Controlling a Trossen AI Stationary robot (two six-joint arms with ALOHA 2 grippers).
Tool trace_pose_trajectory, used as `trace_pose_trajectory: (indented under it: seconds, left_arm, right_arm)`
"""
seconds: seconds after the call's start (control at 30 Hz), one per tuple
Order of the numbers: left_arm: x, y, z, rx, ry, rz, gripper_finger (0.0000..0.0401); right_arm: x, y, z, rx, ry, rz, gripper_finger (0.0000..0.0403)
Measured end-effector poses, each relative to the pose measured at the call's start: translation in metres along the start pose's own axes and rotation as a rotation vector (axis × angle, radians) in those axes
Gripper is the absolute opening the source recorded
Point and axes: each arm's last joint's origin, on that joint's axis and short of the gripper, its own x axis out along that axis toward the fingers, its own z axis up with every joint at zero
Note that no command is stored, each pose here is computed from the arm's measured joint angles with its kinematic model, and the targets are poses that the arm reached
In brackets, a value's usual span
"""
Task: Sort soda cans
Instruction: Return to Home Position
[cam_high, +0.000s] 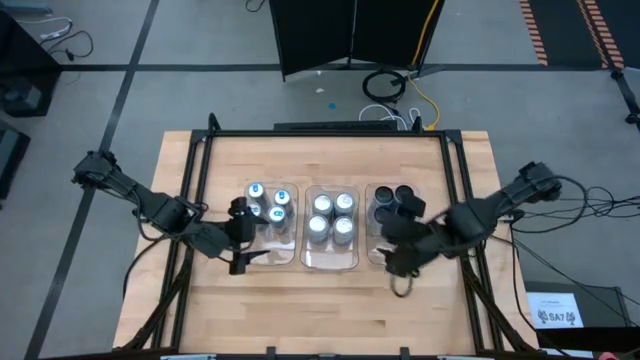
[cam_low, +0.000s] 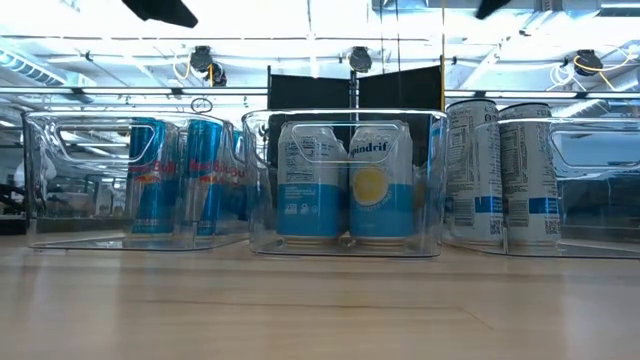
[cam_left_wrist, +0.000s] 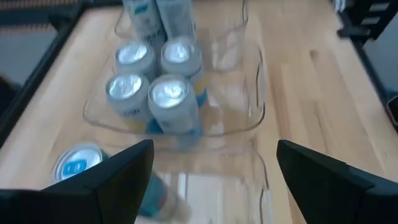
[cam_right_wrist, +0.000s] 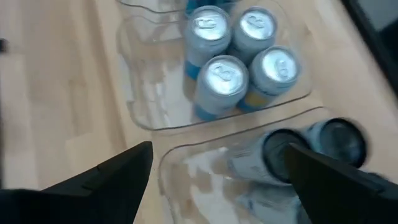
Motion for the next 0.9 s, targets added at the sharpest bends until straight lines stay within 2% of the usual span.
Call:
trace_pose_trajectory:
  seconds: [0.2, 0.4, 0.63, 0.8, 0.9]
  left_arm:
    - [-0.003, 0.009, -0.029, 0.022, -0.19, -0.048, 0.035]
    - [-0.03, 0.035, -0.066, -0.044, -0.355, -0.092, 0.035]
    - [-0.06, 0.058, -0.104, -0.04, -0.636, -0.238, 0.035]
    - [-0.062, 0.067, -0.131, -0.059, -0.705, -0.249, 0.035]
    - [-0.058, 0.067, -0.137, -0.051, -0.69, -0.246, 0.035]
  right_arm:
    - [0.008, -0.012, -0.05, 0.085, -0.171, 0.177, 0.0354]
    - [0.023, -0.04, -0.102, 0.181, -0.349, 0.328, 0.0354]
    - [0.043, -0.062, -0.145, 0.227, -0.625, 0.461, 0.0354]
    - [0.056, -0.072, -0.165, 0.224, -0.712, 0.501, 0.0354]
    - [0.062, -0.077, -0.174, 0.235, -0.729, 0.512, 0.0354]
